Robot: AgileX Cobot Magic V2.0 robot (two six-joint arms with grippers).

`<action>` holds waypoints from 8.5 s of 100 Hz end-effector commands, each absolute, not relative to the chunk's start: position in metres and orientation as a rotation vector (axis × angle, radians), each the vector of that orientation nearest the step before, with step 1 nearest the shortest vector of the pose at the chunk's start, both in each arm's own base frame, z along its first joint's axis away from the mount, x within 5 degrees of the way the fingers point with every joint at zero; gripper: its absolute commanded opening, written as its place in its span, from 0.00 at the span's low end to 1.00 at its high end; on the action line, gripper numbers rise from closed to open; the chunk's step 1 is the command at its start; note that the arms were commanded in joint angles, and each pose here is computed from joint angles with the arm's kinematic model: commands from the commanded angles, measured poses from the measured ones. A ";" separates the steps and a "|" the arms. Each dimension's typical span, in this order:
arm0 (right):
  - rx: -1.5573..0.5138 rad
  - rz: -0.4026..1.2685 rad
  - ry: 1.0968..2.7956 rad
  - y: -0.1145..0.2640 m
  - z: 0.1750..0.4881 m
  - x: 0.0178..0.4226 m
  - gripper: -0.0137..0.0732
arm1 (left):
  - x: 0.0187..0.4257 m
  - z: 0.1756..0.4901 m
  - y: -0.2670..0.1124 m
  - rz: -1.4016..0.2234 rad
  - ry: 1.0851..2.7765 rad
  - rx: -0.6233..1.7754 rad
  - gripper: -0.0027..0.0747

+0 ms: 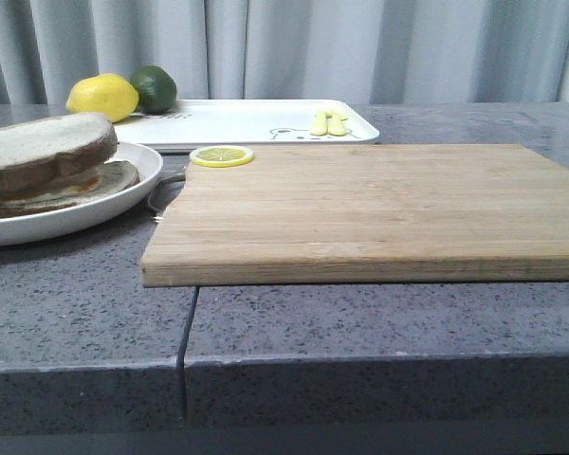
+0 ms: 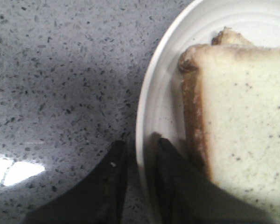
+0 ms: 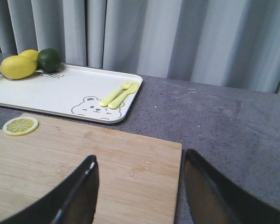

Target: Place bread and move sandwich to tray

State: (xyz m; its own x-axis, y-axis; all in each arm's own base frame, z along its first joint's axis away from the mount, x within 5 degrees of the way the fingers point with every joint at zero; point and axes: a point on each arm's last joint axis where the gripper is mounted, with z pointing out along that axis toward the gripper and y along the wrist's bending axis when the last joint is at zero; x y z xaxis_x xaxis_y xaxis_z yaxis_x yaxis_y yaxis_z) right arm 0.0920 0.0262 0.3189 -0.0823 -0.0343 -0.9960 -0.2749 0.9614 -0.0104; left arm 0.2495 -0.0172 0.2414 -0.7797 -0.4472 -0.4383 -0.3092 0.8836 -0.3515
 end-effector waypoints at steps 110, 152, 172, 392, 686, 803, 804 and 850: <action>-0.231 0.197 1.543 0.026 0.335 0.091 0.64 | 0.216 0.349 -0.022 -0.730 1.933 -0.668 0.01; -0.231 0.197 1.543 0.026 0.335 0.091 0.64 | 0.294 0.357 -0.026 -0.757 1.966 -0.686 0.01; -0.231 0.197 1.543 0.026 0.335 0.091 0.64 | 0.345 0.364 -0.034 -0.809 2.036 -0.615 0.01; -0.230 0.198 1.535 0.026 0.336 0.091 0.64 | 0.495 0.289 -0.067 -1.035 2.236 -0.502 0.01; -0.226 0.201 1.500 0.026 0.339 0.091 0.64 | 0.407 0.454 -0.039 -0.593 2.060 -0.051 0.32; -0.275 0.146 1.490 0.026 0.339 0.091 0.53 | 0.116 0.322 -0.016 -0.316 1.546 -0.105 0.32; -0.276 0.146 1.491 0.026 0.339 0.091 0.53 | 0.115 0.321 -0.016 -0.317 1.548 -0.104 0.32; -0.281 0.144 1.527 0.026 0.328 0.093 0.12 | 0.094 0.303 -0.013 -0.325 1.520 -0.098 0.03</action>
